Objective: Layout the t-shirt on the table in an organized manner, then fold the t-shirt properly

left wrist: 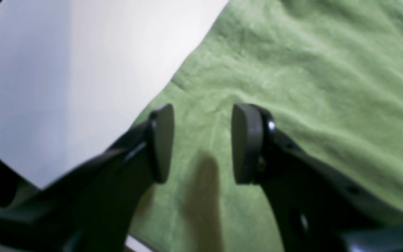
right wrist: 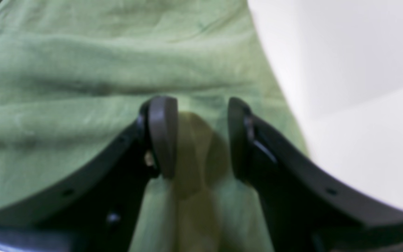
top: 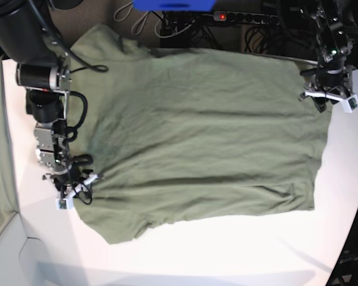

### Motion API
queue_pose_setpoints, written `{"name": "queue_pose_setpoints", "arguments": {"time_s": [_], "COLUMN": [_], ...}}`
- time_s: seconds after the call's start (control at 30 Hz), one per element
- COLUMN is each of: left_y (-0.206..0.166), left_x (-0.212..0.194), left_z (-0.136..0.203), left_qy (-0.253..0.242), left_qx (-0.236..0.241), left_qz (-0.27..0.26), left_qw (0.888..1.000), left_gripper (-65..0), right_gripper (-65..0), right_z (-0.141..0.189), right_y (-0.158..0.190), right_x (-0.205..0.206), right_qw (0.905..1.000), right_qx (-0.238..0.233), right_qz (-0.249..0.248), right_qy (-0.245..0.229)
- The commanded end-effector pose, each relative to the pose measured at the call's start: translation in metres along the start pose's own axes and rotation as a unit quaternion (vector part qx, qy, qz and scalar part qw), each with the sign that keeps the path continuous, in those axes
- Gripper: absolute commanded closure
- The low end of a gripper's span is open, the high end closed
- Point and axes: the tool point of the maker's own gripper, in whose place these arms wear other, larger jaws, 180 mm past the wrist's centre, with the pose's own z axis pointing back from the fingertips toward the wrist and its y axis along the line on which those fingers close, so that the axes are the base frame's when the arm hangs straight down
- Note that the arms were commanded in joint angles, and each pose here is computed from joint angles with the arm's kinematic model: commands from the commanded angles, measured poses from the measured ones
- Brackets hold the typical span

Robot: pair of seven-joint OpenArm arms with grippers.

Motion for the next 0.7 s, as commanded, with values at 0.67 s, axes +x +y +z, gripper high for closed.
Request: {"name": "queue_pose_setpoints", "arguments": {"time_s": [0.67], "left_y": [0.007], "left_x": [0.015], "left_z": [0.013], "left_qy": [-0.027], "left_qx": [0.002], "left_qz": [-0.021], "left_qw": [0.999], "left_gripper": [-26.6], "right_gripper": [-23.9], "right_z": [0.146], "right_y": [0.062], "right_x": [-0.041], "right_qw": [0.9864], "right_qx": [0.003], "right_qz": [0.103], "right_qy": [0.128]}}
